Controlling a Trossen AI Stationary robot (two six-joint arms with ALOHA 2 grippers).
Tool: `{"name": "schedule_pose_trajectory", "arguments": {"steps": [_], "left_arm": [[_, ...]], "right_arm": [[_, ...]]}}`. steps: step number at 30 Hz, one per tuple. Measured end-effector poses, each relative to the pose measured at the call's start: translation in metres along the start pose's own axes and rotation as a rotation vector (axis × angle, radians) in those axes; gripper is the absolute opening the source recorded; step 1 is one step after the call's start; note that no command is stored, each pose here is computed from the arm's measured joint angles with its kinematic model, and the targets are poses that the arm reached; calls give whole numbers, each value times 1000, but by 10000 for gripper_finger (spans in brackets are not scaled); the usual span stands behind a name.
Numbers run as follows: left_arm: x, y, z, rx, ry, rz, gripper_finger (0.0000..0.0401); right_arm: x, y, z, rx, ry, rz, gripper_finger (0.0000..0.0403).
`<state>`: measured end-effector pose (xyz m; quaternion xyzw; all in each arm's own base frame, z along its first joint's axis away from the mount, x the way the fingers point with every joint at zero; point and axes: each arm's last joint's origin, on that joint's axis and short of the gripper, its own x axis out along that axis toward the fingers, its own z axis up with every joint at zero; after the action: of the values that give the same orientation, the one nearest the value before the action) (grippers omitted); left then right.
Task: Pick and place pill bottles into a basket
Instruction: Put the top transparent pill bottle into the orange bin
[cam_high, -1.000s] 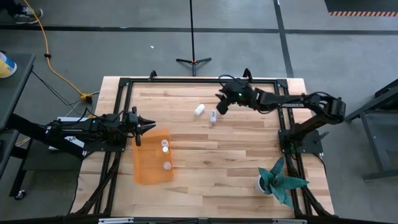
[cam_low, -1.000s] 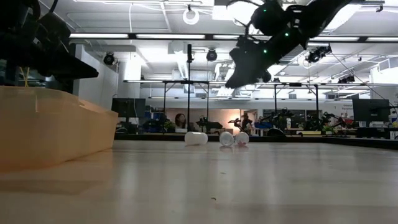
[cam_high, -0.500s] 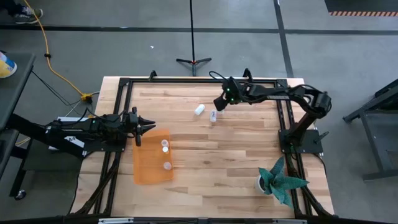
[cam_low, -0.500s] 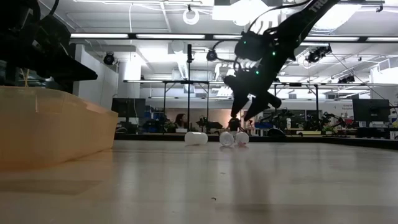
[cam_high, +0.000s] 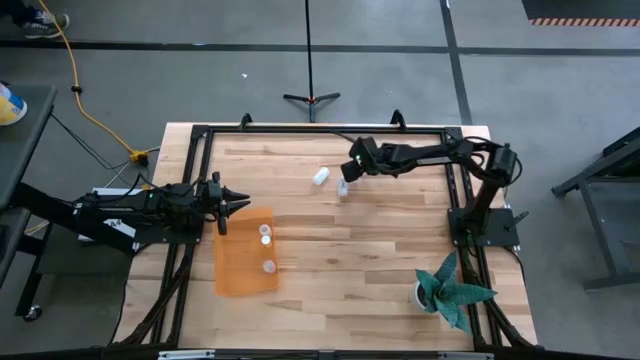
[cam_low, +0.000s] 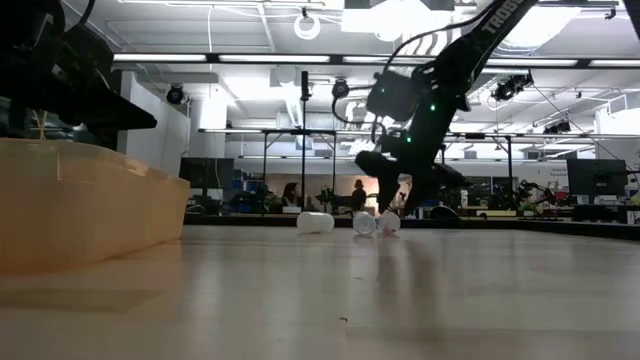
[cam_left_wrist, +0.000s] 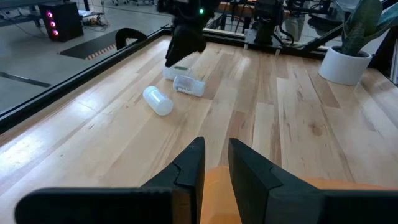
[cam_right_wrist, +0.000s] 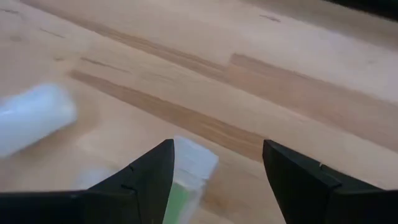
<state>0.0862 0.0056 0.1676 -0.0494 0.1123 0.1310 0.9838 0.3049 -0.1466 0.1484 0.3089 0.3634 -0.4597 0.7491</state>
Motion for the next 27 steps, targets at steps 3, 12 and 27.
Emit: {"name": "schedule_pose_trajectory", "arguments": {"steps": [3,12,27], "left_arm": [[0,0,0,1,0,0,108],[0,0,0,1,0,0,108],[0,0,0,1,0,0,108]], "right_arm": [[9,2,-5,20,13,-1,229],[14,4,-9,18,34,0,227],[1,2,9,97,52,-68,217]]}}
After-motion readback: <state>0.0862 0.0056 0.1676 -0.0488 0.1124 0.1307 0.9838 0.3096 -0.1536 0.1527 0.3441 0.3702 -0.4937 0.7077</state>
